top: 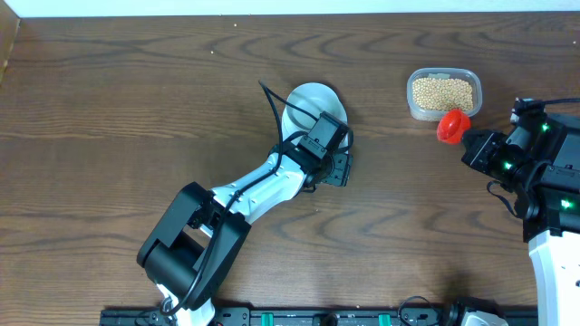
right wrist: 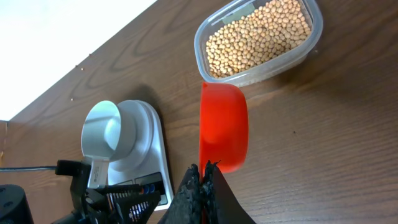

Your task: Scoop item into bowl and weigh 50g on scale

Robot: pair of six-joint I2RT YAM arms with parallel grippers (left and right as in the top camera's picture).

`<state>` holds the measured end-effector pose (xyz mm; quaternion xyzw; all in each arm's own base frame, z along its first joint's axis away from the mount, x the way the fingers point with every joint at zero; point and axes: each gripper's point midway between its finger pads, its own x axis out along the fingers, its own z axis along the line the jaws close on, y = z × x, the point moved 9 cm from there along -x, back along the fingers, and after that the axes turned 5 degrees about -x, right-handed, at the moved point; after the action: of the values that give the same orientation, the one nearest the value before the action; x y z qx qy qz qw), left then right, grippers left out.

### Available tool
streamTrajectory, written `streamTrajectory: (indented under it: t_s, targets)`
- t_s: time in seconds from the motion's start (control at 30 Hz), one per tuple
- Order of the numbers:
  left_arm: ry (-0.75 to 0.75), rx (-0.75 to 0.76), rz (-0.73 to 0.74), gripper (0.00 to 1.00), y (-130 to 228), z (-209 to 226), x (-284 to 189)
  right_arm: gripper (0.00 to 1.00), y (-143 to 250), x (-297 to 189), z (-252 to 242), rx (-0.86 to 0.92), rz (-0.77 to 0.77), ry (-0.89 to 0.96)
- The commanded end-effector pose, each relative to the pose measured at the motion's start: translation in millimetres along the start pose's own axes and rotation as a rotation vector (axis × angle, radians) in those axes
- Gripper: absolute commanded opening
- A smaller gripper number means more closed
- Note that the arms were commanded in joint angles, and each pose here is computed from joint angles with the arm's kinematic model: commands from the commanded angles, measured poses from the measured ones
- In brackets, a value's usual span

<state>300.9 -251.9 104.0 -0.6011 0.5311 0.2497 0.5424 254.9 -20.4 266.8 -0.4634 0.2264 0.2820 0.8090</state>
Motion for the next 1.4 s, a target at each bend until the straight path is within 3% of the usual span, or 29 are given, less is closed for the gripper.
streamTrajectory:
  t_s: [0.0, 1.37]
  targets:
    - [-0.026, 0.004, 0.034, 0.65, 7.0, 4.6, 12.1, 0.01, -7.5, -7.1, 3.3, -0.025, -0.031, 0.001]
    - [-0.039, 0.022, 0.092, 0.65, 21.0, 0.6, 24.0, 0.01, -3.8, -7.0, 1.9, -0.037, -0.009, 0.011]
